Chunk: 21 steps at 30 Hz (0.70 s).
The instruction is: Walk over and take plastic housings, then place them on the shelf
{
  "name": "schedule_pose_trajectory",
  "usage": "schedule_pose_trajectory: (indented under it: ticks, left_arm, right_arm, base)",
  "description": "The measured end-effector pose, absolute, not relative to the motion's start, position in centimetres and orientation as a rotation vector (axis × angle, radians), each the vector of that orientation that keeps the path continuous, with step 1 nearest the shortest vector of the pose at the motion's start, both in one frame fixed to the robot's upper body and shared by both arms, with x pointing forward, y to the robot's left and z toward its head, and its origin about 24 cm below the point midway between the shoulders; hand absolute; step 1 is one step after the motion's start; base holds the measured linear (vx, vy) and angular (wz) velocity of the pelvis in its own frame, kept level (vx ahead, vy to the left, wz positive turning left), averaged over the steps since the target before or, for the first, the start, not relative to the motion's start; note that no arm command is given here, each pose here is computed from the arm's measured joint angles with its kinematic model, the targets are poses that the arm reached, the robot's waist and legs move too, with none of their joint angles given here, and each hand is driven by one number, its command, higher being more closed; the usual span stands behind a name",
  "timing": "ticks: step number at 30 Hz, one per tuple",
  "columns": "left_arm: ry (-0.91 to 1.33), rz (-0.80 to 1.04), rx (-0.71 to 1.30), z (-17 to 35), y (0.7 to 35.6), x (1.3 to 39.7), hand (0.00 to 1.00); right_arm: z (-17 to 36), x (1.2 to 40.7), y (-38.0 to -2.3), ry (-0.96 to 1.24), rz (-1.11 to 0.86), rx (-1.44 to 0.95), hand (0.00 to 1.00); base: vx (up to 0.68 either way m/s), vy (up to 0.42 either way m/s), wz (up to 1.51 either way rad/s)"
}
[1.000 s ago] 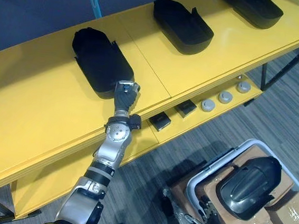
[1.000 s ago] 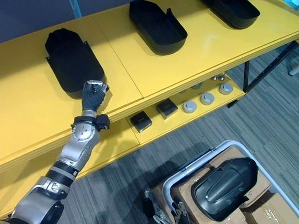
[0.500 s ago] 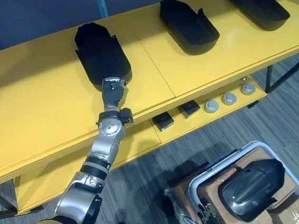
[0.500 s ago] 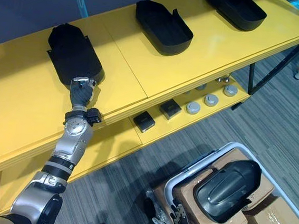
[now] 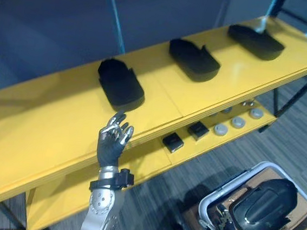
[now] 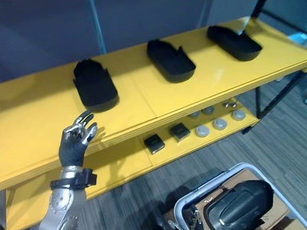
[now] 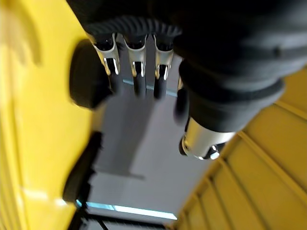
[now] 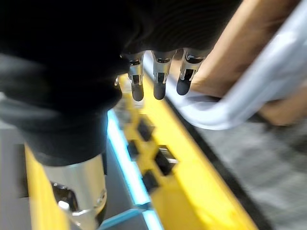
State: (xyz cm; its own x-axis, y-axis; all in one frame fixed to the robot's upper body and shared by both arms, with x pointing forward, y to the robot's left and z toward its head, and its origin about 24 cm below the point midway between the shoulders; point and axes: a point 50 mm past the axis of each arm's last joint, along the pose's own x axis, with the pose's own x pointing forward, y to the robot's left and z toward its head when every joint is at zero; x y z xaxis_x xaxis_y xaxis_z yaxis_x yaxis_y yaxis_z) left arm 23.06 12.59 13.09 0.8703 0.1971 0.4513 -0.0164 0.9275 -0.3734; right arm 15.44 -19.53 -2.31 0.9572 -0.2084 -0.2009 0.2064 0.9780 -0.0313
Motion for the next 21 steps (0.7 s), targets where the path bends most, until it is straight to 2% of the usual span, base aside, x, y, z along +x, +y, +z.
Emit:
schedule_pose_trajectory:
  ticks: [4,8,14,18,21]
  left_arm:
    - [-0.479,0.073,-0.394,12.7,10.7,23.0,0.0]
    - [-0.406,0.042,-0.375,11.3,9.6,23.0,0.0]
    - [-0.343,0.043,-0.337,9.7,9.5,23.5,0.0]
    - [-0.258,0.051,-0.293,8.0,9.9,24.3,0.0]
    - [-0.267,0.102,-0.261,8.0,11.2,24.7,0.0]
  right_arm:
    - [1.1,15.6,-20.4,0.06,-0.273,-0.046,0.0]
    - [4.3,15.4,-21.0,-0.068,-0.326,-0.085,0.0]
    - [3.1,14.3,-24.2,-0.005,-0.484,-0.159,0.0]
    - [1.4,14.3,-25.3,0.069,-0.525,-0.175,0.0]
    - [1.3,15.3,-24.8,0.056,-0.511,-0.153,0.0]
  base:
    - [-0.15,0.129,-1.03]
    - [-0.23,0.169,-1.97]
    - [-0.06,0.011,-1.35]
    - [0.07,-0.107,-0.54]
    - [0.12,-0.17,-0.42]
